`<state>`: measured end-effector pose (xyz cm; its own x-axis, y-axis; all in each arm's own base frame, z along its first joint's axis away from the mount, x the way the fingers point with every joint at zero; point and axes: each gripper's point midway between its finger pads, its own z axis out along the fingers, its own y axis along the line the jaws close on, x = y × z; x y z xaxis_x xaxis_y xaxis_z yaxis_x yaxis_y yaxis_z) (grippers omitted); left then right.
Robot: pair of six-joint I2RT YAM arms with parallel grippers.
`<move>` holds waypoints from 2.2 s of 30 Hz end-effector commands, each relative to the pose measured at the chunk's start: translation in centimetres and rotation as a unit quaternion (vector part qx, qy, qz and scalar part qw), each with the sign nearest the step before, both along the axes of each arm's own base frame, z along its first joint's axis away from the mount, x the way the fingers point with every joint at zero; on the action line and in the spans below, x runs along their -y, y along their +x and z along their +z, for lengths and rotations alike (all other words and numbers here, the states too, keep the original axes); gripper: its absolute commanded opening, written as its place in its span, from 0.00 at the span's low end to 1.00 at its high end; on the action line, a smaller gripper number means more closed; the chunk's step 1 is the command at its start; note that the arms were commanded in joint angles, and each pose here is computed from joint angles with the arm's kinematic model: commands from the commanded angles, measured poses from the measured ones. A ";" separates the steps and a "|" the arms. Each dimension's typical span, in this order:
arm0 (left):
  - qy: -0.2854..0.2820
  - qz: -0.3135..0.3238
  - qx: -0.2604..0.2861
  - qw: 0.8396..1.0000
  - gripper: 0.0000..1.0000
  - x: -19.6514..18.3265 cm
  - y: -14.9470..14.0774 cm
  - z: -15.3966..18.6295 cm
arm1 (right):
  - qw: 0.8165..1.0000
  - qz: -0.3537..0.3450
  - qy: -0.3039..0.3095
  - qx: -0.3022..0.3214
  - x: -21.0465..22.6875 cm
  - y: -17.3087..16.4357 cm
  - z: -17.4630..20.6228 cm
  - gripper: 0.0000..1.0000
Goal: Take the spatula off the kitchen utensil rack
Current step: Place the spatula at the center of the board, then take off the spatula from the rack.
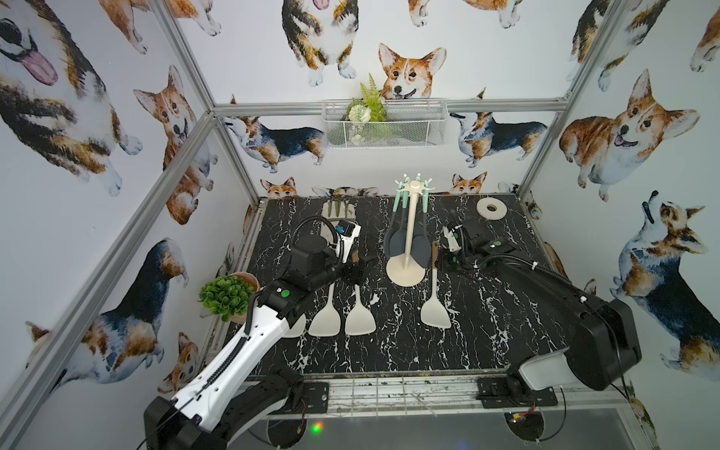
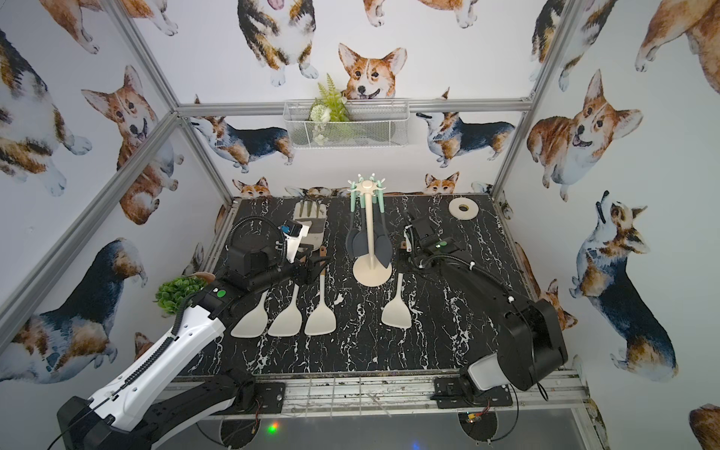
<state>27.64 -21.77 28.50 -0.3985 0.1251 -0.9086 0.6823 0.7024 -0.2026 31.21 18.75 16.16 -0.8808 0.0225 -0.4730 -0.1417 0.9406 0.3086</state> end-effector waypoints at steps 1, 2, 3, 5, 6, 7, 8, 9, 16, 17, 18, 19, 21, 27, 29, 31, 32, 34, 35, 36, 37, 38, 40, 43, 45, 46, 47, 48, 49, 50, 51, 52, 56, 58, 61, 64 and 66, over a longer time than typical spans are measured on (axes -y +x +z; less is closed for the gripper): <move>-0.001 -0.011 0.006 1.000 0.75 0.5 0.4 1.2 | 0.998 -0.006 0.004 0.062 0.5 0.8 2.7 0.38; -0.003 -0.013 0.005 1.000 0.75 0.6 0.5 1.4 | 0.997 -0.010 0.003 0.072 0.7 1.0 3.1 0.39; -0.006 -0.015 0.006 1.000 0.75 0.8 0.6 1.7 | 0.997 -0.015 -0.002 0.077 0.9 1.1 3.2 0.41; -0.011 -0.017 0.005 1.000 0.75 1.1 0.8 2.0 | 0.996 -0.037 -0.018 0.075 1.8 1.3 3.0 0.42; -0.012 -0.018 0.004 1.000 0.75 1.1 0.8 2.1 | 0.996 -0.039 -0.018 0.075 1.8 1.3 3.0 0.43; -0.013 -0.018 0.004 1.000 0.75 1.2 0.8 2.3 | 0.996 -0.037 -0.013 0.077 1.7 1.3 3.2 0.44; -0.014 -0.017 0.005 1.000 0.75 1.2 0.9 2.5 | 0.996 -0.034 -0.003 0.086 1.3 1.3 3.8 0.44; -0.015 -0.017 0.006 1.000 0.75 1.2 0.9 2.6 | 0.995 -0.031 0.001 0.097 1.1 1.4 4.4 0.44; -0.055 -0.030 0.006 0.998 0.75 2.7 2.0 5.7 | 0.971 0.024 -0.008 0.236 -2.4 2.4 10.0 0.41; -0.065 -0.034 0.008 0.997 0.75 3.1 2.3 6.6 | 0.968 0.022 0.001 0.250 -2.7 2.7 10.6 0.42; -0.072 -0.037 0.010 0.997 0.75 3.3 2.5 7.4 | 0.966 0.021 0.006 0.257 -2.9 2.9 10.9 0.43; -0.077 -0.038 0.011 0.996 0.74 3.6 2.8 8.0 | 0.962 0.018 0.012 0.271 -3.1 3.4 11.4 0.44; -0.085 -0.035 0.014 0.996 0.73 4.1 3.7 9.9 | 0.956 0.016 0.022 0.292 -3.5 4.1 12.3 0.44; -0.110 -0.029 0.022 0.993 0.72 5.1 5.7 13.3 | 0.950 0.017 0.024 0.311 -4.8 5.9 12.7 0.45; -0.115 -0.029 0.023 0.993 0.72 5.5 6.4 13.7 | 0.948 0.018 0.026 0.315 -5.1 6.3 12.7 0.45; -0.120 -0.030 0.025 0.992 0.72 5.8 6.7 14.1 | 0.947 0.014 0.025 0.320 -5.1 6.6 12.6 0.45; -0.122 -0.032 0.025 0.992 0.72 6.0 7.0 14.2 | 0.947 0.011 0.023 0.321 -5.1 6.7 12.5 0.45; -0.124 -0.035 0.027 0.991 0.72 6.2 7.2 14.4 | 0.945 0.002 0.016 0.327 -4.8 7.1 12.4 0.45; -0.126 -0.037 0.026 0.991 0.72 6.3 7.2 14.4 | 0.944 0.001 0.014 0.331 -4.8 7.2 12.4 0.45; -0.125 -0.038 0.027 0.991 0.72 6.4 7.3 14.4 | 0.943 -0.001 0.011 0.333 -4.7 7.4 12.2 0.45; -0.125 -0.039 0.027 0.991 0.72 6.5 7.4 14.4 | 0.942 -0.001 0.009 0.335 -4.7 7.5 12.2 0.45; -0.124 -0.040 0.029 0.991 0.72 6.5 7.5 14.5 | 0.941 -0.001 0.006 0.339 -4.7 7.6 12.1 0.45; -0.123 -0.041 0.032 0.991 0.72 6.5 7.5 14.5 | 0.938 -0.001 0.003 0.346 -4.9 8.1 11.9 0.45; -0.121 -0.043 0.036 0.991 0.72 6.6 7.6 14.4 | 0.936 -0.001 0.004 0.352 -5.2 8.4 11.9 0.44; -0.120 -0.043 0.037 0.991 0.72 6.6 7.7 14.4 | 0.935 0.002 0.005 0.355 -5.4 8.6 11.9 0.43; -0.119 -0.044 0.037 0.991 0.72 6.7 7.7 14.2 | 0.934 0.002 0.005 0.357 -5.4 8.6 11.9 0.43; -0.117 -0.044 0.037 0.991 0.72 6.7 7.7 14.2 | 0.934 0.003 0.006 0.356 -5.5 8.7 11.9 0.42; -0.116 -0.044 0.036 0.992 0.72 6.7 7.7 14.0 | 0.934 0.005 0.006 0.357 -5.6 8.7 11.9 0.40; -0.115 -0.043 0.036 0.992 0.72 6.7 7.8 13.8 | 0.933 0.007 0.006 0.359 -5.6 8.7 12.0 0.40; -0.113 -0.041 0.035 0.992 0.72 6.6 7.8 13.5 | 0.933 0.008 0.006 0.360 -5.7 8.8 11.9 0.39; -0.112 -0.040 0.034 0.992 0.72 6.6 7.9 13.4 | 0.933 0.009 0.006 0.361 -5.7 8.8 11.9 0.37; -0.111 -0.040 0.033 0.992 0.72 6.6 7.9 13.2 | 0.932 0.010 0.006 0.361 -5.8 8.8 11.9 0.36; -0.106 -0.037 0.031 0.993 0.72 6.5 7.9 12.6 | 0.932 0.023 0.009 0.363 -6.2 8.8 11.7 0.26; -0.103 -0.035 0.030 0.994 0.73 6.4 7.9 12.3 | 0.932 0.026 0.007 0.363 -6.3 8.7 11.6 0.21; -0.099 -0.032 0.029 0.994 0.73 6.2 7.8 12.0 | 0.930 0.031 0.007 0.367 -6.2 8.5 11.7 0.11; -0.095 -0.028 0.027 0.995 0.73 6.1 7.8 11.5 | 0.927 0.032 0.004 0.373 -5.9 8.2 11.9 0.04; -0.094 -0.028 0.027 0.995 0.73 6.0 7.8 11.4 | 0.927 0.029 0.001 0.375 -5.6 8.0 12.0 0.00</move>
<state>35.30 -28.07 39.30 -0.3768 -0.0193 -0.9261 0.7294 0.6101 -0.3094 39.34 24.06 26.69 -0.3431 -0.0566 -0.9376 -0.3562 0.9315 0.0742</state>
